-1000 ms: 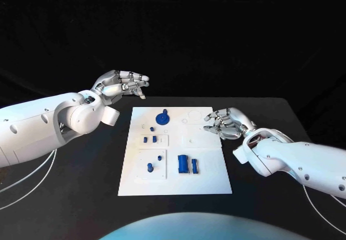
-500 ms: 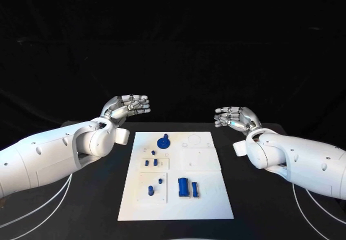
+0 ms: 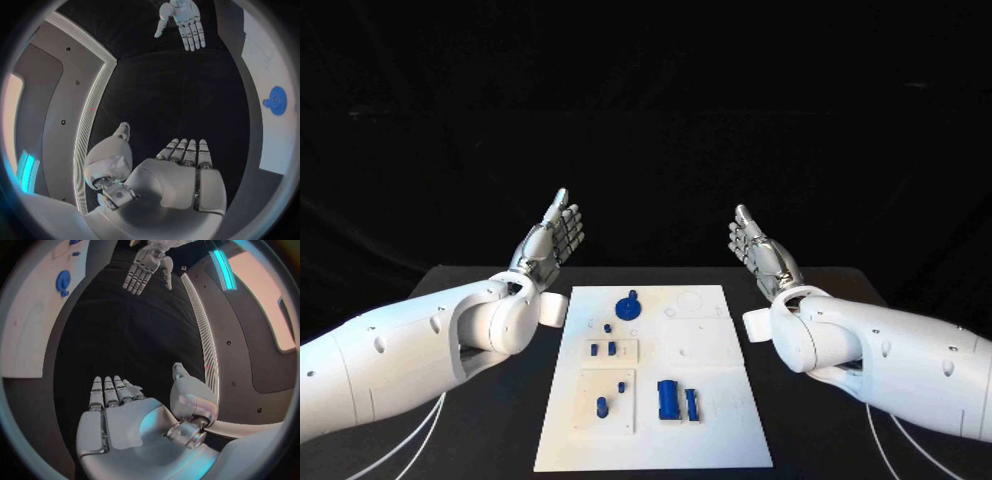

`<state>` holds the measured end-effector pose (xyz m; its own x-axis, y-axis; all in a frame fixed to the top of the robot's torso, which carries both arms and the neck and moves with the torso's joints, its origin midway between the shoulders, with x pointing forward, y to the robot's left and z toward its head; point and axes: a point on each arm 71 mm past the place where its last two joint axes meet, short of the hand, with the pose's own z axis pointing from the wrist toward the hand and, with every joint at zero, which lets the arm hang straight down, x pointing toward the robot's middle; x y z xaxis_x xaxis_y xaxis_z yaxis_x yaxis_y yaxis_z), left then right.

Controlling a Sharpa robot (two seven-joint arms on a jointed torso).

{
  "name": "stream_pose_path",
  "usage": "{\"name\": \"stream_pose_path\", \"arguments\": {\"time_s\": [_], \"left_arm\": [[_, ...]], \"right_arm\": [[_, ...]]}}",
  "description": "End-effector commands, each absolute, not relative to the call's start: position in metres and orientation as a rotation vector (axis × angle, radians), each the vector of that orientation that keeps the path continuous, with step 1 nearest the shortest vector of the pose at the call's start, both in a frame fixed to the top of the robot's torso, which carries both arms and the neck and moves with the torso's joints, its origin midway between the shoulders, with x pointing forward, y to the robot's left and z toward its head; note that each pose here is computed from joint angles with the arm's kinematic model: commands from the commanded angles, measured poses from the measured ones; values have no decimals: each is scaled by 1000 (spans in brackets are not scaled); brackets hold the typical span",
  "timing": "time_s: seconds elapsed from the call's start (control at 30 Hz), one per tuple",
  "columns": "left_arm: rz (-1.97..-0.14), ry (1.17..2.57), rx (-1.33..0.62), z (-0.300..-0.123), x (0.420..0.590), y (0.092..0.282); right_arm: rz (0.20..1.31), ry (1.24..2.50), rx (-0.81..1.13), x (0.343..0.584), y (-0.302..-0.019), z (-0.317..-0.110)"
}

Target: Assemble the parts on the task board

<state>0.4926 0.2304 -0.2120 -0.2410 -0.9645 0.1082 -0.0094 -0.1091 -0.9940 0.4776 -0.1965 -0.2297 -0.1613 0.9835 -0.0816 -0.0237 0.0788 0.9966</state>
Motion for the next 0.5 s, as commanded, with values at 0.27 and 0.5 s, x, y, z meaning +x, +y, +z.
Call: {"name": "stream_pose_path", "arguments": {"time_s": [0.27, 0.5], "left_arm": [[-1258, 1227, -1202, -222, 468, 199], [-1229, 1218, -1209, -224, 462, 192]], "right_arm": [[1229, 1218, 1209, 462, -192, -224], [1229, 1218, 1209, 462, -192, -224]]}}
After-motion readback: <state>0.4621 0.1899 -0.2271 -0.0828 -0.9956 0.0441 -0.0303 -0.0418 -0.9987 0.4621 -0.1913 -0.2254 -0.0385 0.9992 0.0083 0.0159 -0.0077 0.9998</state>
